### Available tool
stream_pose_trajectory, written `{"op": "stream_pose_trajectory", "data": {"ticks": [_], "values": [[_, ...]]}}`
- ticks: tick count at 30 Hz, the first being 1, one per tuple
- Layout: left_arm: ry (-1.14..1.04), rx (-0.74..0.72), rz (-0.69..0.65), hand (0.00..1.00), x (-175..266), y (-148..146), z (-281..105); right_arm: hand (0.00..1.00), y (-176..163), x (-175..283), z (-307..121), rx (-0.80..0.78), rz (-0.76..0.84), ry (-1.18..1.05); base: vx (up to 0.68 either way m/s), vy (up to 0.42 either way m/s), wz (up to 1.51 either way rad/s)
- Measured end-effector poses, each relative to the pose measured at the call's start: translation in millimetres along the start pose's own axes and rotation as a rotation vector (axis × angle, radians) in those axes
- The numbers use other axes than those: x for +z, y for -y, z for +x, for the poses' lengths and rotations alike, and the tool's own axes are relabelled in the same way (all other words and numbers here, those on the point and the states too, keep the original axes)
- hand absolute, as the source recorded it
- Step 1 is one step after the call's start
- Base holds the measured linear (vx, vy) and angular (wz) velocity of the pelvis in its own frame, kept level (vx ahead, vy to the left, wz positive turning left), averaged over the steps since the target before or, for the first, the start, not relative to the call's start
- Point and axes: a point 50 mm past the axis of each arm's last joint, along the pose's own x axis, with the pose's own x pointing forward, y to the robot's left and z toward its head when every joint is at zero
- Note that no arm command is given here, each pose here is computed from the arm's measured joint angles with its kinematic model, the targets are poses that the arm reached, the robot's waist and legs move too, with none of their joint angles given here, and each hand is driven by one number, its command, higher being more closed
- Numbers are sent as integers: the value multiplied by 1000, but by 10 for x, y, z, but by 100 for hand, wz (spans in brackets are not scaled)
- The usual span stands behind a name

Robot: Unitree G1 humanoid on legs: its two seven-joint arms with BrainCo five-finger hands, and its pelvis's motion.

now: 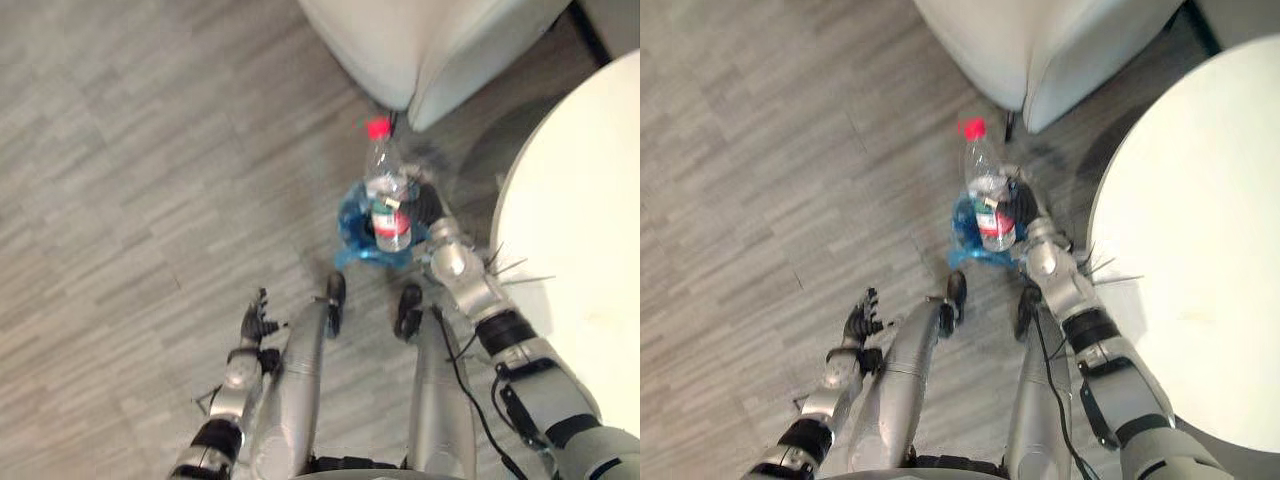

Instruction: Gather rubbish on tea table into small bin, then transfer packed bag to large trash can.

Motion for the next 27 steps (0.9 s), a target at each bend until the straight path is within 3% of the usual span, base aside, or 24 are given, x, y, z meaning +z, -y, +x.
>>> {"op": "stream_pose_trajectory", "data": {"ticks": [9,10,19,27], "values": [[223,70,-149,0,530,-73,101,100,351,197,347,-158,-58,47,-106,-18,6],[232,76,-160,0,546,-91,101,0,371,174,370,-163,-58,32,-66,19,8],[181,101,-157,0,450,-162,112,0,322,105,293,-119,-51,14,-49,22,2],[135,141,-119,0,359,-286,120,0,132,286,-165,-105,-67,177,-54,11,0]]}}
